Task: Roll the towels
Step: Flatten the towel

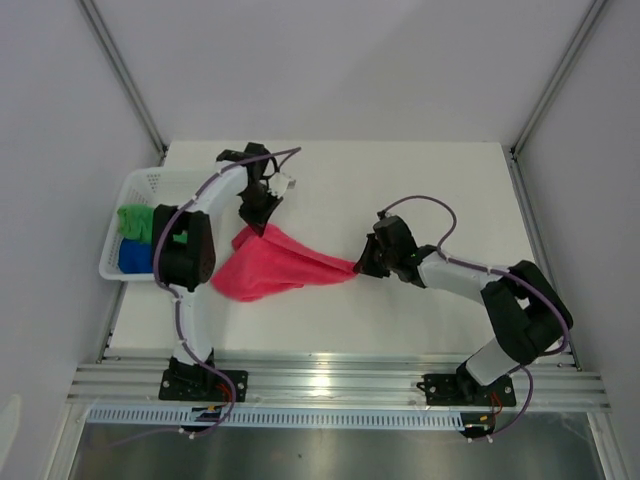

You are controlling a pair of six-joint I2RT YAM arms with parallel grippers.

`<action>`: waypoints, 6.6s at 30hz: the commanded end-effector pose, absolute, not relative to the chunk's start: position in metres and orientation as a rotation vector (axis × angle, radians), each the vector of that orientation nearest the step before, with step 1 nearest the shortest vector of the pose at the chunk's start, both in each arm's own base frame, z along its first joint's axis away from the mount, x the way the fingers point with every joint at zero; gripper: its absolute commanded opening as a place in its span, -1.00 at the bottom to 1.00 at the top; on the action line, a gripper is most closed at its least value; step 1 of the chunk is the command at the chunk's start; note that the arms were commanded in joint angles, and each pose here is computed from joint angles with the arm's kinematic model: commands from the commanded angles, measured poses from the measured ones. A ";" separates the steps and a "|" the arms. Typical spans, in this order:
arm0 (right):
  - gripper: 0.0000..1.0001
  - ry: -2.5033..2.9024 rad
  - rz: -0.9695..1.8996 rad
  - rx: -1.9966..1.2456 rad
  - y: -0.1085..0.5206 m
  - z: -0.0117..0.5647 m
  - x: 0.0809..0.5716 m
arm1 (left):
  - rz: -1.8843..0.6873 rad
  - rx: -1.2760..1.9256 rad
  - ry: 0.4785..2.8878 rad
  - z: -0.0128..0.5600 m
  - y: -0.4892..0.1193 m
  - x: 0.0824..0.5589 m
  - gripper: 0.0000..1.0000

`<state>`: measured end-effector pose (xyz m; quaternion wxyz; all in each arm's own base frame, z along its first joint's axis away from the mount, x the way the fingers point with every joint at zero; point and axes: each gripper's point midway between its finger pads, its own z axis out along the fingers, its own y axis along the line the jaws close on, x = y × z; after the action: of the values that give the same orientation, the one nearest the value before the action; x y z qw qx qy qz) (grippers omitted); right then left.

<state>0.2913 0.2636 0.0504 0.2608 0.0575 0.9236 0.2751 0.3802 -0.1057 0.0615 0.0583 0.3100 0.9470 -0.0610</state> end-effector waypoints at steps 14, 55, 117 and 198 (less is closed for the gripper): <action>-1.00 1.874 0.767 -0.031 0.213 0.343 0.308 | -0.375 0.718 2.239 0.302 -0.116 0.344 -0.99; -1.00 2.345 0.840 -0.030 0.287 0.120 0.207 | -0.365 0.682 2.705 0.117 -0.085 0.258 -0.99; -1.00 2.407 0.890 -0.016 0.296 0.108 0.262 | -0.360 0.496 2.925 0.053 -0.085 0.342 -0.69; -1.00 1.555 1.027 -0.706 0.277 0.485 0.365 | -0.342 0.545 1.575 0.503 -0.142 0.420 0.51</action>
<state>0.4831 0.2563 0.4817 0.5950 -0.1798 0.6718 0.4029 0.4693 -0.1536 0.4547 0.6193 0.2120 0.7393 -0.1581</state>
